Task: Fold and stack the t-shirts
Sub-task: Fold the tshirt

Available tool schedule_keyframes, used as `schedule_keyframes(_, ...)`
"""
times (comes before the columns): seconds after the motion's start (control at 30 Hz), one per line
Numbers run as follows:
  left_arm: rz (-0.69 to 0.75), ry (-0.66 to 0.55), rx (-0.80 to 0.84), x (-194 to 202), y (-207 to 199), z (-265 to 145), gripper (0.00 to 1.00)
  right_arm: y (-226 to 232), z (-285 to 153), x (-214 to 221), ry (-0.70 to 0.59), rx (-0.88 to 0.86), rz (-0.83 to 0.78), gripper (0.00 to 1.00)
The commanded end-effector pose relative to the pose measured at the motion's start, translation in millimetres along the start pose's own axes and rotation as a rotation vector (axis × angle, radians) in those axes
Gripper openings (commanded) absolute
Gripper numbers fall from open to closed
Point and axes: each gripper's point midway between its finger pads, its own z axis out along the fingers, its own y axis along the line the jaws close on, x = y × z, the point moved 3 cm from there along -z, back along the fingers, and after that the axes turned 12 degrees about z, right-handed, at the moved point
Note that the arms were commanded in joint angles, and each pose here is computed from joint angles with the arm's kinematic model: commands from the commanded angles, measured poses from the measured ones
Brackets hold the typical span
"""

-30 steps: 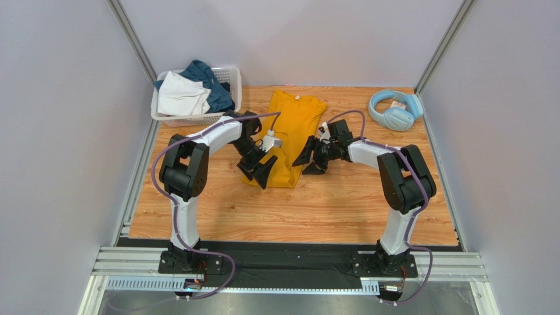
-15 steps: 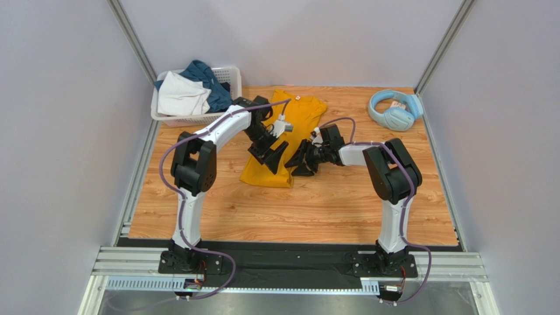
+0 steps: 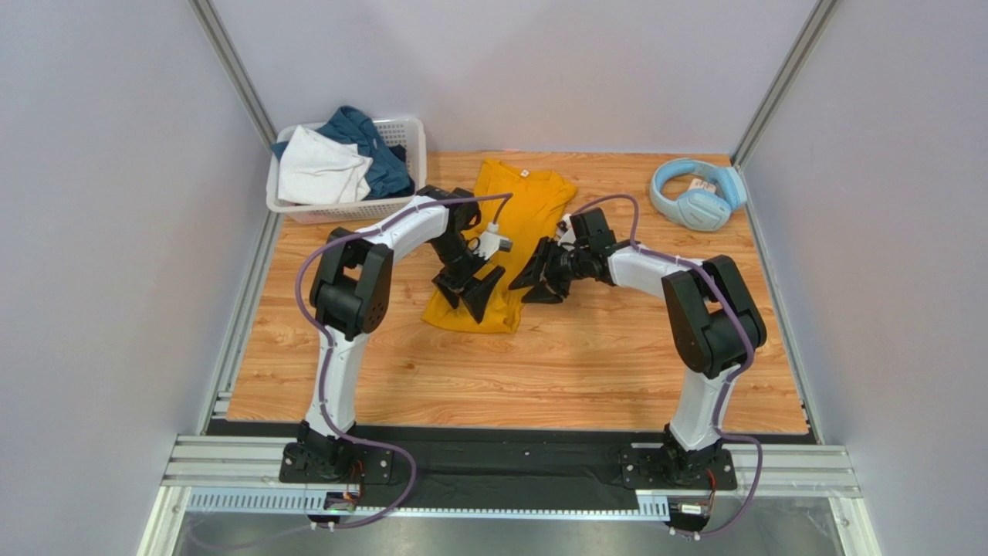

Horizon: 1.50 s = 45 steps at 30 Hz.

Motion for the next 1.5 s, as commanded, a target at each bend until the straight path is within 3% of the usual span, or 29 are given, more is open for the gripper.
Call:
schedule_keyframes(0.0,0.024,-0.035,-0.029,-7.6,-7.1,-13.0,0.97,13.7,3.2,7.3,0.031,-0.083,0.033,0.5)
schedule_keyframes(0.37,0.037,-0.046,-0.028,-7.9,-11.8,-19.5,0.97,-0.1,27.8,18.2,0.09,-0.141,0.196,0.48)
schedule_keyframes(0.63,0.046,-0.044,-0.029,-5.5,-14.5,-21.3,0.97,13.6,41.4,17.8,0.128,-0.186,0.224,0.48)
schedule_keyframes(0.73,0.048,-0.044,-0.024,-4.4,-16.0,-21.5,0.97,13.3,45.1,18.9,0.123,-0.178,0.229,0.44)
schedule_keyframes(0.8,0.051,-0.044,-0.02,-2.6,-17.7,-22.0,0.97,7.6,46.8,15.7,0.096,-0.147,0.221,0.34)
schedule_keyframes(0.93,0.052,-0.045,-0.005,0.8,-21.2,-20.6,0.96,7.6,38.9,2.5,-0.025,-0.018,0.097,0.01)
schedule_keyframes(1.07,0.058,-0.05,0.01,4.0,-26.2,-21.8,0.96,4.9,18.5,-14.1,-0.202,0.133,-0.008,0.0)
schedule_keyframes(1.27,0.068,-0.049,0.021,6.2,-27.8,-20.7,0.96,54.2,-24.7,3.5,-0.417,0.175,-0.318,0.0)
schedule_keyframes(1.37,0.07,-0.042,0.026,7.3,-27.3,-18.0,0.96,60.9,-24.7,20.0,-0.397,0.148,-0.423,0.0)
schedule_keyframes(1.47,0.069,-0.045,0.029,6.0,-25.6,-17.7,0.96,36.5,-9.8,24.7,-0.34,0.2,-0.44,0.0)
